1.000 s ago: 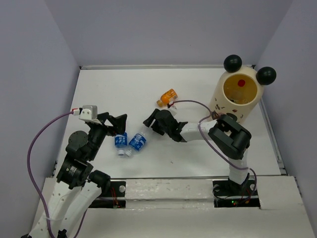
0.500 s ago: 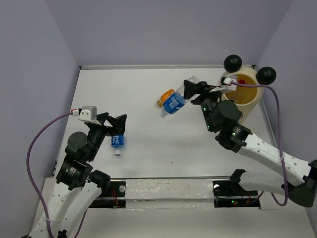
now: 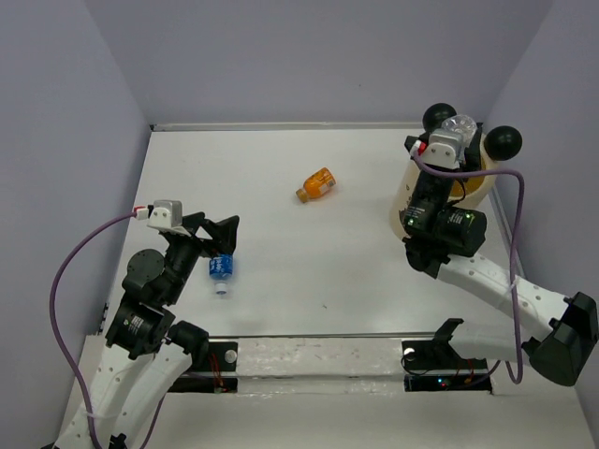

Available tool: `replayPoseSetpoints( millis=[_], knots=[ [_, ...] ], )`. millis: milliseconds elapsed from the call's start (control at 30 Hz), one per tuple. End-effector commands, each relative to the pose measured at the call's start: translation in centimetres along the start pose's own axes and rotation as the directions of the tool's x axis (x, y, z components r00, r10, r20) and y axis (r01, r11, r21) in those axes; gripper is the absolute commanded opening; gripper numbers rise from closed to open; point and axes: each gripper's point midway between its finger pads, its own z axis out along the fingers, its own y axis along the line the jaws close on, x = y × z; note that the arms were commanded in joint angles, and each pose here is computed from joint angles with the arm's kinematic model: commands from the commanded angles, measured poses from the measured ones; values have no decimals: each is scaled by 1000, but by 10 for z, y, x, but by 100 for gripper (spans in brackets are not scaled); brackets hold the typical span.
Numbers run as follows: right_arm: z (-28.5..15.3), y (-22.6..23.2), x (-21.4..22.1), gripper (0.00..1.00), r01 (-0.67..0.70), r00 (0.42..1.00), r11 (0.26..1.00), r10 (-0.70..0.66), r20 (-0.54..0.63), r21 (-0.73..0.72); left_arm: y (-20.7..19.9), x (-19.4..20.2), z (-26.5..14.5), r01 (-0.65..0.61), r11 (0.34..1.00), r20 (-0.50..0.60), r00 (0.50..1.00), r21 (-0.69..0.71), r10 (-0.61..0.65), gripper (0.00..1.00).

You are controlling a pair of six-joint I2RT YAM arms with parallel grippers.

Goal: Put the plastic bottles in the bin

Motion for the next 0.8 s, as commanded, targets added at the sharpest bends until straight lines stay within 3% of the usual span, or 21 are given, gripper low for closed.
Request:
replayPoseSetpoints(
  millis=[0,267,433,767],
  knots=[
    [-8,-91,-10,46,-242,969,926,219,112,288,-9,-24,-3,1,1000,61,998,25,-3,99],
    [3,-95,11,40,-225,973,916,191,130,332,-11,-23,-1,1,999,54,999,35,-2,99],
    [16,-61,27,40,-187,982,954,175,72,233,-10,-22,-1,-1,1000,54,999,31,-1,99],
    [9,-51,71,40,-118,992,971,125,-20,207,-12,-20,1,0,999,42,999,37,-1,99]
  ],
)
